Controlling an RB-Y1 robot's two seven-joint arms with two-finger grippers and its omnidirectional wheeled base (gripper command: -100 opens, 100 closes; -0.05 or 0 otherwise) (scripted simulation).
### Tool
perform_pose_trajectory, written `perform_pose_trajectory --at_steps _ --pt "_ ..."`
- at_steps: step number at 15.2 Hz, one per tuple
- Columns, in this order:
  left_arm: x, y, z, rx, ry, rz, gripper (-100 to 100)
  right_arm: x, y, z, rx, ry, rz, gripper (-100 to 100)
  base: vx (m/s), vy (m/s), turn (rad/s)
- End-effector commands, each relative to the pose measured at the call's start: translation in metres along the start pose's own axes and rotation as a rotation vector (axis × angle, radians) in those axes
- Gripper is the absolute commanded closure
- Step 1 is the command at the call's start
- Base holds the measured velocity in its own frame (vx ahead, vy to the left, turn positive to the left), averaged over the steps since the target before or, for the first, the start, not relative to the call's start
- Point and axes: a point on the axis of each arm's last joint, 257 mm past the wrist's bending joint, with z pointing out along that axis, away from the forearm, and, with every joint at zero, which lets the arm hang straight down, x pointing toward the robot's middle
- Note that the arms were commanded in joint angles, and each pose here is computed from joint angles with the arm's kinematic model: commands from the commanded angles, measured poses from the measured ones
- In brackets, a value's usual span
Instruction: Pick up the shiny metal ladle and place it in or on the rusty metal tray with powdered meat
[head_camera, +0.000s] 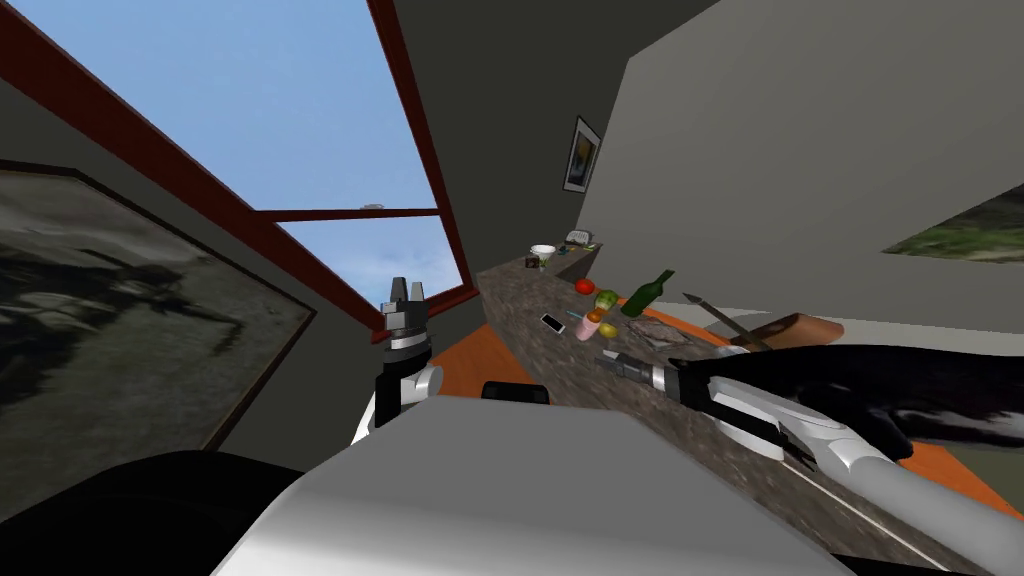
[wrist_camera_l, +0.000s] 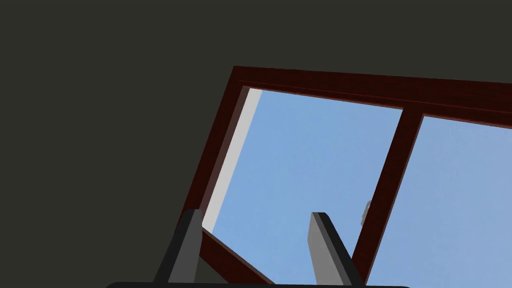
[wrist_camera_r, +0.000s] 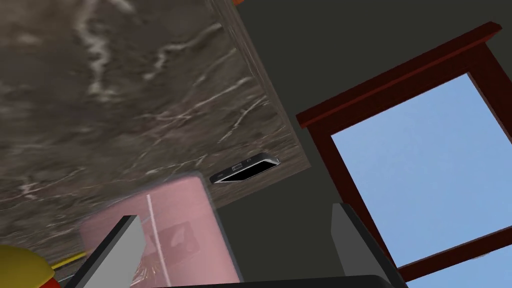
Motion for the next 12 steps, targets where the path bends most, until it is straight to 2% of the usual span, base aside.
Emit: perform_pose_trajectory --at_steps 1,2,3,4,5,6,7,8,9,10,12 --pt "0.000 0.000 0.000 0.000 0.000 0.000 0 0.010 -0.012 -0.014 0.024 0.062 -0.028 -100 0.027 0.017 0.190" --pt "0.000 0.000 0.000 0.000 0.000 0.000 0 0.010 -0.013 -0.015 0.025 0.064 -0.030 -100 0.005 0.005 -0.004" --pt "0.000 0.000 0.000 0.000 0.000 0.000 0 0.025 -0.026 -0.029 0.051 0.127 -0.049 -100 0.027 0.018 0.189" --pt "0.000 0.000 0.000 0.000 0.000 0.000 0 0.024 -0.028 -0.032 0.055 0.133 -0.055 -100 0.021 0.010 0.131" --pt "0.000 0.000 0.000 0.000 0.000 0.000 0 0.040 -0.039 -0.046 0.077 0.190 -0.066 -100 0.020 0.007 0.210" --pt "0.000 0.000 0.000 0.000 0.000 0.000 0 0.037 -0.042 -0.050 0.083 0.201 -0.077 -100 0.016 0.002 0.179" --pt "0.000 0.000 0.000 0.000 0.000 0.000 0 0.052 -0.053 -0.067 0.106 0.261 -0.091 -100 0.014 0.000 0.173" --pt "0.000 0.000 0.000 0.000 0.000 0.000 0 0.050 -0.055 -0.069 0.109 0.266 -0.096 -100 0.025 0.008 0.173" --pt "0.000 0.000 0.000 0.000 0.000 0.000 0 0.063 -0.065 -0.087 0.132 0.326 -0.109 -100 0.028 0.005 0.230" --pt "0.000 0.000 0.000 0.000 0.000 0.000 0 0.063 -0.066 -0.088 0.134 0.330 -0.113 -100 -0.005 -0.019 0.141" --pt "0.000 0.000 0.000 0.000 0.000 0.000 0 0.086 -0.084 -0.126 0.174 0.447 -0.134 -100 0.004 -0.021 0.242"
